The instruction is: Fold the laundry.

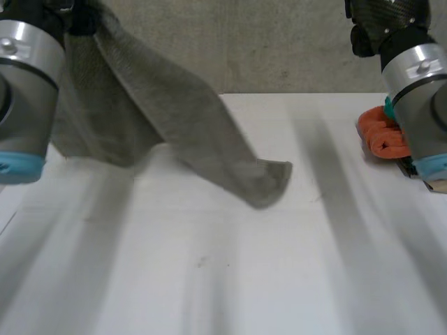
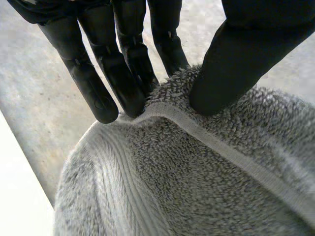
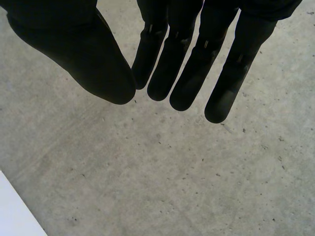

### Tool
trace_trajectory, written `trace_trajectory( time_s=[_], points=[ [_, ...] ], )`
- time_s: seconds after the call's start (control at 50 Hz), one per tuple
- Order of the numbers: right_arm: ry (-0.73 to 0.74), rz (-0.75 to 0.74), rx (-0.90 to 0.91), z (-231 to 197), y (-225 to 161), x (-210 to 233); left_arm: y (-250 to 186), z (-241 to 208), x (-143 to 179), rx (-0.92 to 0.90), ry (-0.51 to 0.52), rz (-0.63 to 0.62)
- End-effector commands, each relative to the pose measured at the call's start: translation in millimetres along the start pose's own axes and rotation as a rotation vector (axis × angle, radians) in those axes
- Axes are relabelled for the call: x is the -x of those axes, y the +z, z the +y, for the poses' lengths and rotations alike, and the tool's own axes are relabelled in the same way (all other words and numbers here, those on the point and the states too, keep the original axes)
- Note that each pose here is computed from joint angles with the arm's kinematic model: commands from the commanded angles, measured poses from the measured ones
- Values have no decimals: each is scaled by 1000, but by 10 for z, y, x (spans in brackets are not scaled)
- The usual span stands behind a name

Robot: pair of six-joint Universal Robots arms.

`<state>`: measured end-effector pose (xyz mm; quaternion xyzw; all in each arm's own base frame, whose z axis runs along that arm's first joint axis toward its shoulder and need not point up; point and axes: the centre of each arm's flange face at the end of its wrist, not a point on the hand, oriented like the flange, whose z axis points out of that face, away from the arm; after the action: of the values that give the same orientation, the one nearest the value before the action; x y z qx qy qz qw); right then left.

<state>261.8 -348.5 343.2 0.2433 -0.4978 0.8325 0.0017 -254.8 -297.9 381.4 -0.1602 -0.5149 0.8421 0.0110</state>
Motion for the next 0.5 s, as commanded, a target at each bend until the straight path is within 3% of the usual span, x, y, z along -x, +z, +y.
trace_trajectory(
  time_s=[0.02, 0.12, 0.22, 0.36, 0.5],
  points=[
    [-16, -129, 189, -73, -249, -10, -668, 102, -102, 166, 5, 178],
    [-8, -294, 427, 213, -573, 220, -955, 317, -238, 238, 19, 289],
    [140, -426, 651, 484, -1019, 644, -1013, 492, -256, 293, 77, 280],
    [397, -411, 658, 770, -1184, 1117, -981, 354, -224, 273, 69, 249],
    [509, -443, 649, 882, -1197, 1631, -1026, -146, -184, 172, 27, 252]
  ],
)
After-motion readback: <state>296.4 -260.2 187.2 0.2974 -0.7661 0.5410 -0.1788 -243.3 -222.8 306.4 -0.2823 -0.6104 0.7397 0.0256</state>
